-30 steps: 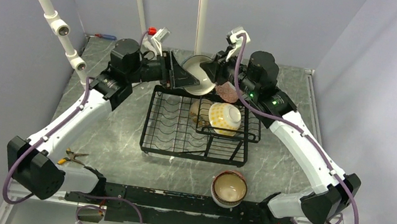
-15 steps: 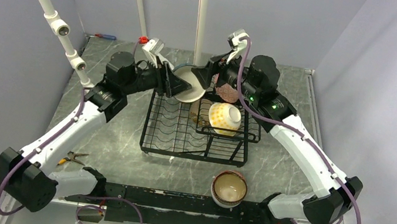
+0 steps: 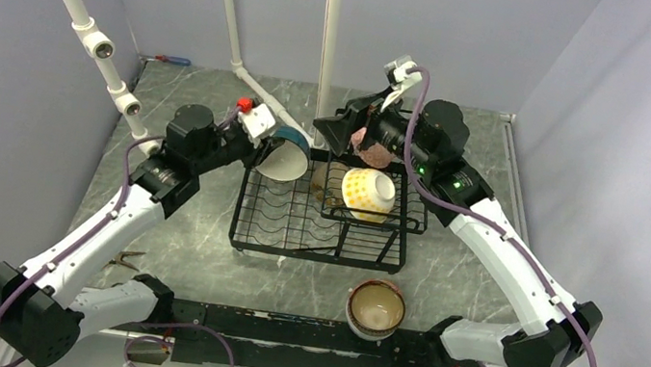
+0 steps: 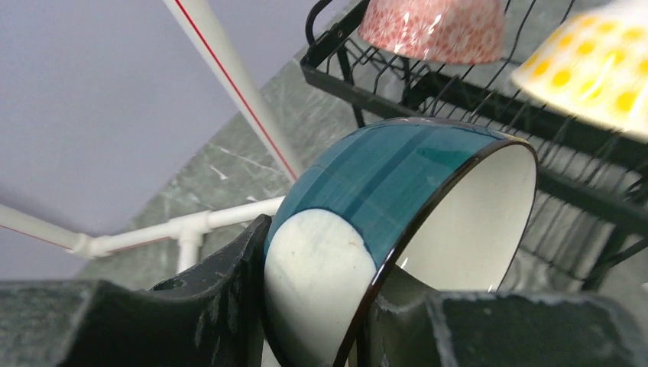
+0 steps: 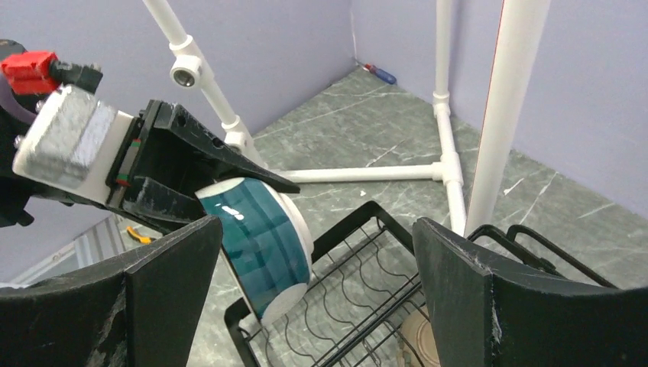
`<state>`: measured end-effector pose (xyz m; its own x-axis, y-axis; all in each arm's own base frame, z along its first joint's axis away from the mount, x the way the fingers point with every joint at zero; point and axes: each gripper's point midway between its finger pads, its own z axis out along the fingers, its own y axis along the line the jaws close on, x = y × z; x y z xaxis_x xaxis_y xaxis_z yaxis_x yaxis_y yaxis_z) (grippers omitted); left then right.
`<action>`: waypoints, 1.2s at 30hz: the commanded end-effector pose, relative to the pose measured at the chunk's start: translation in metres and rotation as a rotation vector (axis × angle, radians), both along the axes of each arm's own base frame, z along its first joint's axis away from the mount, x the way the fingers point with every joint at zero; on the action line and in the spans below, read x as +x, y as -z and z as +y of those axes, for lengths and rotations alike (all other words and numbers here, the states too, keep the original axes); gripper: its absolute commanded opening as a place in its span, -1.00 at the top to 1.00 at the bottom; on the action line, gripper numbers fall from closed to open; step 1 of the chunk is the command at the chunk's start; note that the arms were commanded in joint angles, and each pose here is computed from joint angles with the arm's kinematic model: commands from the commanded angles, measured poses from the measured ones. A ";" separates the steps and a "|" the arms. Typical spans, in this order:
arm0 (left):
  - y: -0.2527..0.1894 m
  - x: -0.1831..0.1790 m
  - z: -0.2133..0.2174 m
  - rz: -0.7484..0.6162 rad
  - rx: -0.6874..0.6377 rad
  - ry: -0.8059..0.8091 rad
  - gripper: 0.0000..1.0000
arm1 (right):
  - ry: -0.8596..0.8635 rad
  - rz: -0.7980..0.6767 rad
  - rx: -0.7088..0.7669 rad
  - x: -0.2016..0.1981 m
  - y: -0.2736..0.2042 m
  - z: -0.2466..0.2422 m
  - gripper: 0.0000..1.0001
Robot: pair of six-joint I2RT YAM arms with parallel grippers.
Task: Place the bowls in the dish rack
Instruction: Adjust the bowl.
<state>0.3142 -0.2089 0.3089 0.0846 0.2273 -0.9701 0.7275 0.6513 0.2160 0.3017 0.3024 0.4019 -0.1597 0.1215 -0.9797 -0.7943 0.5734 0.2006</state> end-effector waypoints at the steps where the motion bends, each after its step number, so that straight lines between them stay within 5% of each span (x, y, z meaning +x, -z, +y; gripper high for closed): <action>1: -0.041 0.010 0.009 -0.293 0.100 -0.018 0.95 | -0.046 -0.014 0.062 -0.010 -0.015 0.003 -0.99; 12: -0.086 0.015 0.006 -0.050 -0.168 -0.111 0.95 | -0.161 0.067 -0.052 -0.008 0.024 0.036 -0.98; 17: -0.095 0.007 -0.004 0.023 -0.229 -0.066 0.95 | -0.046 0.113 -0.114 0.023 0.039 0.045 -0.73; 21: -0.099 -0.006 -0.013 0.031 -0.264 0.008 0.95 | 0.048 0.057 -0.107 0.042 0.025 0.039 -0.19; 22: -0.098 -0.008 -0.014 0.034 -0.263 0.024 0.95 | 0.063 0.037 -0.094 0.044 0.019 0.037 0.18; 23: -0.098 -0.010 -0.017 0.037 -0.261 0.043 0.95 | 0.082 0.019 -0.084 0.047 0.014 0.035 0.91; 25: -0.096 -0.012 -0.019 0.055 -0.265 0.054 0.90 | 0.129 -0.004 -0.076 0.054 0.010 0.029 1.00; 28: -0.094 -0.012 -0.019 0.101 -0.305 0.041 0.43 | 0.163 -0.006 -0.059 0.063 0.010 0.018 1.00; 31: -0.093 -0.013 -0.020 0.151 -0.336 0.037 -0.35 | 0.133 0.001 -0.030 0.063 0.006 0.008 1.00; 36: -0.091 -0.027 -0.027 0.280 -0.372 0.148 -0.69 | 0.077 -0.024 -0.018 0.052 -0.002 0.000 1.00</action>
<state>0.3152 -0.2273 0.3734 -0.1311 -0.0763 -0.9884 0.7241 0.6736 -0.1481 0.3624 0.3191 0.3348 -0.2921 0.0097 -0.9563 -0.6991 0.6802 0.2204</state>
